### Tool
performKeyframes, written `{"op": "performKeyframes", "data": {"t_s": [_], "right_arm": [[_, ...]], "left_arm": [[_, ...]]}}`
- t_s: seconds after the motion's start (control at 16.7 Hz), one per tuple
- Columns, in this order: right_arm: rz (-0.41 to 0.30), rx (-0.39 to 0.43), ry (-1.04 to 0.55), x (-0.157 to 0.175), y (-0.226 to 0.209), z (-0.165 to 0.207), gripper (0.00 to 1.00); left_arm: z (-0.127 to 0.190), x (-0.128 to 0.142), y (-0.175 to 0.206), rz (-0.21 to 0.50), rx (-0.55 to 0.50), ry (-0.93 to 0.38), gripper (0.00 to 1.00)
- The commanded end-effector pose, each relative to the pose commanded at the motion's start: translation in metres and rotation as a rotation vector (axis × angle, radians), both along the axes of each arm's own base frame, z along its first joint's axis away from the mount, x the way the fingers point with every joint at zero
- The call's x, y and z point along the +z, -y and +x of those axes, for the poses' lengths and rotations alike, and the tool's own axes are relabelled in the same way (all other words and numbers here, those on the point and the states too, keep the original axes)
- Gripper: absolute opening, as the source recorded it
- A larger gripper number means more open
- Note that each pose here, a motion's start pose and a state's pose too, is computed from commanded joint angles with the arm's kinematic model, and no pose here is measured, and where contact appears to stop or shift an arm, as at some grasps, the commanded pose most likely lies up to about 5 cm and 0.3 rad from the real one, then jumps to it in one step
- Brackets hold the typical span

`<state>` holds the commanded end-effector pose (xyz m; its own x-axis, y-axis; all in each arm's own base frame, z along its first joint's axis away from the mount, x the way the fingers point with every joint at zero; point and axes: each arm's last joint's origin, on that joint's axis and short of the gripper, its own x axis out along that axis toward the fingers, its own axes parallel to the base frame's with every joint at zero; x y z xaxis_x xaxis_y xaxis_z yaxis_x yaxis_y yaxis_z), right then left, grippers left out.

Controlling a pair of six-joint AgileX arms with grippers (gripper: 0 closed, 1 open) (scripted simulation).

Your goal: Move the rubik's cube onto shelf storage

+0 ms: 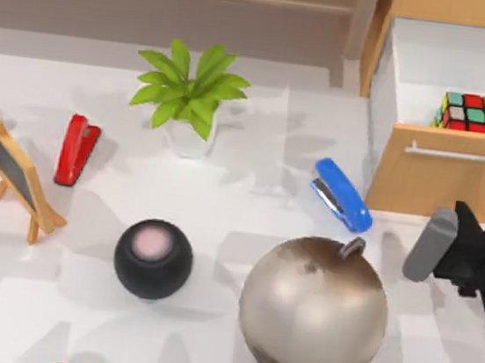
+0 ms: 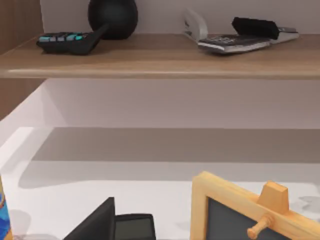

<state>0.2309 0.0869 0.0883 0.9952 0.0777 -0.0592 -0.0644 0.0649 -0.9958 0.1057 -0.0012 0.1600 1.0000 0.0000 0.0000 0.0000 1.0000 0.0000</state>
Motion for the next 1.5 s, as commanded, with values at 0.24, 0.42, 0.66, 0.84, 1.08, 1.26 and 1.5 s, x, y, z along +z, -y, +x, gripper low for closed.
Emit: {"op": "performKeyframes", "data": {"t_s": [0.24,0.42,0.66,0.84,1.08,1.26,1.5], "right_arm": [[0.141,0.117,-0.064,0.019,-0.028,0.018,1.0],[0.255,0.18,-0.183,0.035,-0.052,0.038,1.0],[0.407,0.17,-0.41,0.062,-0.078,0.075,1.0],[0.528,0.076,-0.592,0.087,-0.087,0.107,1.0],[0.697,-0.146,-0.817,0.122,-0.081,0.15,1.0],[0.823,-0.364,-0.953,0.144,-0.066,0.179,1.0],[0.975,-0.677,-1.072,0.162,-0.037,0.209,1.0]], "left_arm": [[0.0,0.0,0.0,0.0,0.0,0.0,1.0],[0.0,0.0,0.0,0.0,0.0,0.0,1.0],[0.0,0.0,0.0,0.0,0.0,0.0,1.0],[0.0,0.0,0.0,0.0,0.0,0.0,1.0],[0.0,0.0,0.0,0.0,0.0,0.0,1.0],[0.0,0.0,0.0,0.0,0.0,0.0,1.0],[0.0,0.0,0.0,0.0,0.0,0.0,1.0]]}}
